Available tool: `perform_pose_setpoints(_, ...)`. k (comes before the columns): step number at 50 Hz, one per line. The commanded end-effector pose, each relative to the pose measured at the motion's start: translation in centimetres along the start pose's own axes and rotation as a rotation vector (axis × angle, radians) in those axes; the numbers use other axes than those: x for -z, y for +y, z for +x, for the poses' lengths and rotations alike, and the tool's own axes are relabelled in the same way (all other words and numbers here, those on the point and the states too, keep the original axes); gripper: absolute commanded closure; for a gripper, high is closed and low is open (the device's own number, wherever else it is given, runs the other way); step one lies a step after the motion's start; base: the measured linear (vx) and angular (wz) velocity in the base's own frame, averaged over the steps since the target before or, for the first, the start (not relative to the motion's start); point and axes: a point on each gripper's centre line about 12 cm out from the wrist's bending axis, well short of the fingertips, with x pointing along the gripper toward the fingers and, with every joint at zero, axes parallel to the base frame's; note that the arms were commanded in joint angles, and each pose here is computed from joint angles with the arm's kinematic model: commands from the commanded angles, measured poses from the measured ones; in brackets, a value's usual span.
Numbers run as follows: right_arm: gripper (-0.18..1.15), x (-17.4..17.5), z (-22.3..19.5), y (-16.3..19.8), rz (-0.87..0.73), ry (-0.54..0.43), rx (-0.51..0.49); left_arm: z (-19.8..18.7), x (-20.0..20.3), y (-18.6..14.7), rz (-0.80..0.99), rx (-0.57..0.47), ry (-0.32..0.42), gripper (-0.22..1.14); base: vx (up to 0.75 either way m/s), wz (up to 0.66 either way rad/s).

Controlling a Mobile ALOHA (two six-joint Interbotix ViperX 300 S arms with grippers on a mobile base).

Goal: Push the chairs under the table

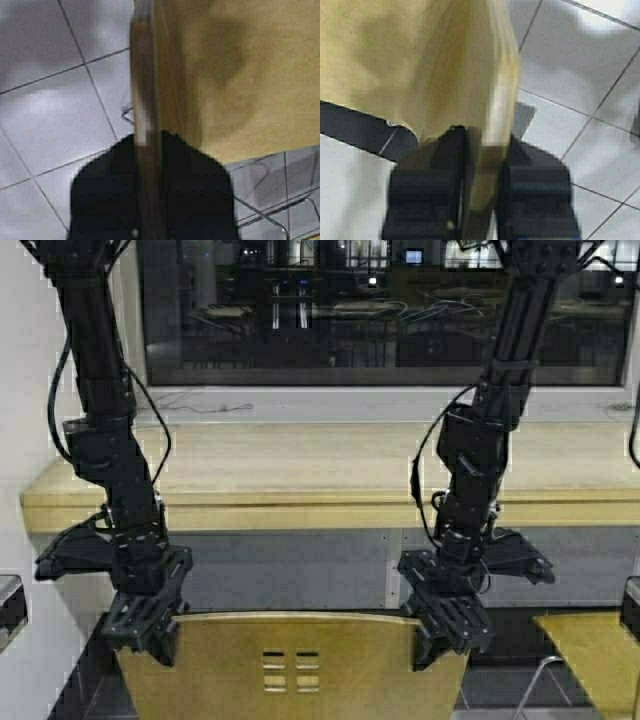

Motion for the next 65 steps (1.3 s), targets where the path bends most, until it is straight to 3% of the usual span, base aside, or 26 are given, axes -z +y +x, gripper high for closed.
perform_pose_setpoints(1,0.93,0.2,-0.9,1.2,-0.056,0.001,-0.032,-0.1,0.4,-2.4,0.043,0.061,0.005,0.83,0.03,-0.03)
perform_pose_setpoints(36,0.92,0.3,0.2,3.2,-0.149,0.038,-0.051,-0.3,0.8,-2.7,0.035,0.042,0.038,0.84,0.14,0.01)
perform_pose_setpoints(65,0.92,-0.2,0.8,2.5,-0.230,0.032,-0.034,-0.1,0.8,-3.8,0.036,0.073,0.031,0.84,0.22,0.00)
